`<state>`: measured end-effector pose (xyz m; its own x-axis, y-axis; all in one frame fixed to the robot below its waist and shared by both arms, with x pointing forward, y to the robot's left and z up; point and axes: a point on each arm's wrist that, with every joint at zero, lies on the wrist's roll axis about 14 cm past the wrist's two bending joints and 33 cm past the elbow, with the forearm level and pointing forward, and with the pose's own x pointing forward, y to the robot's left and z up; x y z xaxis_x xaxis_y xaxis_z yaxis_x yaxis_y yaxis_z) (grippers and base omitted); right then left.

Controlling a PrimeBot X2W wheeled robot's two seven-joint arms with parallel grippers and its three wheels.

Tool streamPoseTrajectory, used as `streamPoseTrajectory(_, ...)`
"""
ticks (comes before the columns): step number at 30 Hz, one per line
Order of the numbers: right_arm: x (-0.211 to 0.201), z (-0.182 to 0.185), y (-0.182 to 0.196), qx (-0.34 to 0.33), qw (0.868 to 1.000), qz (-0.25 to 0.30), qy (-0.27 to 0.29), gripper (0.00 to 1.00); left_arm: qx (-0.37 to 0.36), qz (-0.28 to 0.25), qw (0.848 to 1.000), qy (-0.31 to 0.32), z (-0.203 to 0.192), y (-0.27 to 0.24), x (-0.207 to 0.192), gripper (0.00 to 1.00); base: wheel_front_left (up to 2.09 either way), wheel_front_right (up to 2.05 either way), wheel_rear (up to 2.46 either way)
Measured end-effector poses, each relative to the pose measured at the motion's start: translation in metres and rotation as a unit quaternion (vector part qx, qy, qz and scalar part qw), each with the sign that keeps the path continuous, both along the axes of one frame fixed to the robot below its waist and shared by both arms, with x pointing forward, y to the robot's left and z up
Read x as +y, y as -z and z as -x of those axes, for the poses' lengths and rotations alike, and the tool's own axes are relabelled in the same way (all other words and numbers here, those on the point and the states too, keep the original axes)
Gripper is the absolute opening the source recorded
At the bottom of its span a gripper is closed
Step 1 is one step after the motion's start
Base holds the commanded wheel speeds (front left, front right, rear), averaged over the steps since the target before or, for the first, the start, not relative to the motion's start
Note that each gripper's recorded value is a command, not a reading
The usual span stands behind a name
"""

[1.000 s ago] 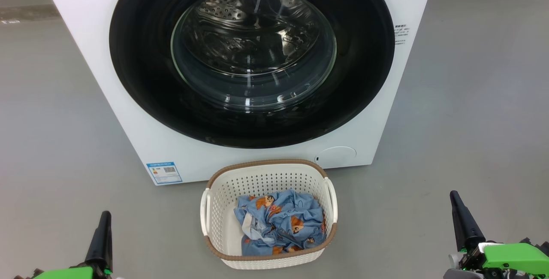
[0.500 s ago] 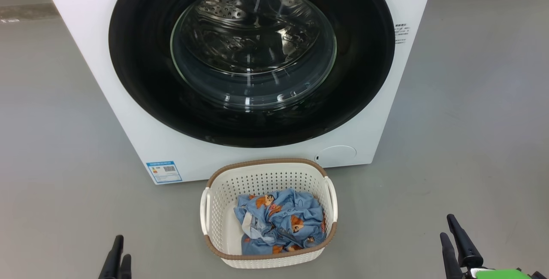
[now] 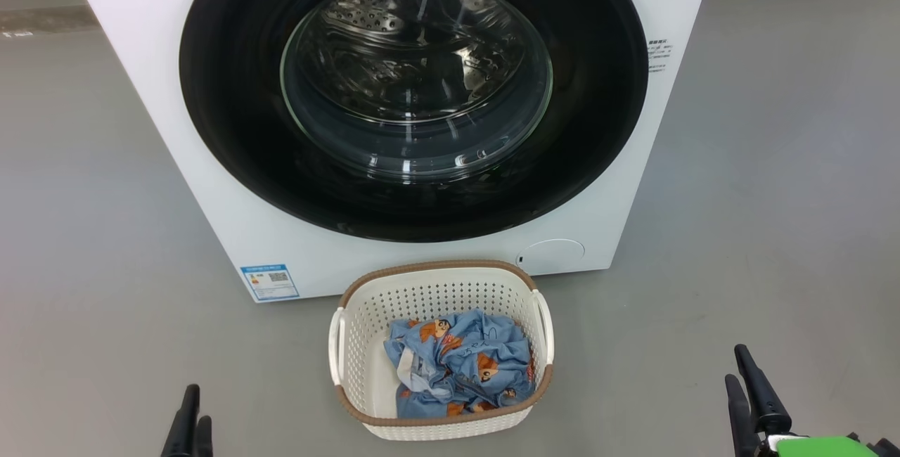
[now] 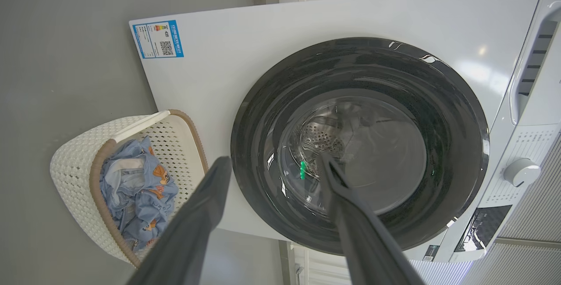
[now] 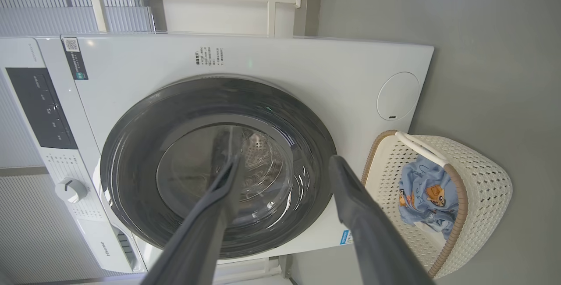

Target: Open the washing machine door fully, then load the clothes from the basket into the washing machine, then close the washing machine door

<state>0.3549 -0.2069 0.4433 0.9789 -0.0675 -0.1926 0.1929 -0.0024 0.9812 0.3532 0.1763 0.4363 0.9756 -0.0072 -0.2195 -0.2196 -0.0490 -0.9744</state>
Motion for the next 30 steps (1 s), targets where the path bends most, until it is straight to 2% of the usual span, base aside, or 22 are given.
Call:
streamPoseTrajectory(7,0.003,-0.002,-0.005,-0.006,1.0,0.027,-0.007,1.0,0.0,-0.016,1.0,0.0,0.0,0.0,0.0,1.0,0.0,0.0,0.0)
streamPoseTrajectory(17,0.003,-0.005,-0.014,-0.015,0.995,0.095,-0.016,1.0,0.0,-0.057,0.998,-0.001,0.0,-0.001,0.002,1.0,0.0,0.0,0.0)
streamPoseTrajectory(26,0.003,-0.008,-0.024,-0.027,0.987,0.157,-0.023,1.0,-0.002,-0.106,0.994,0.003,0.0,-0.003,0.004,1.0,0.0,0.0,0.0)
streamPoseTrajectory(30,0.006,-0.01,-0.031,-0.035,0.978,0.201,-0.033,1.0,-0.004,-0.139,0.99,0.006,0.0,-0.004,0.006,1.0,0.0,0.0,0.0)
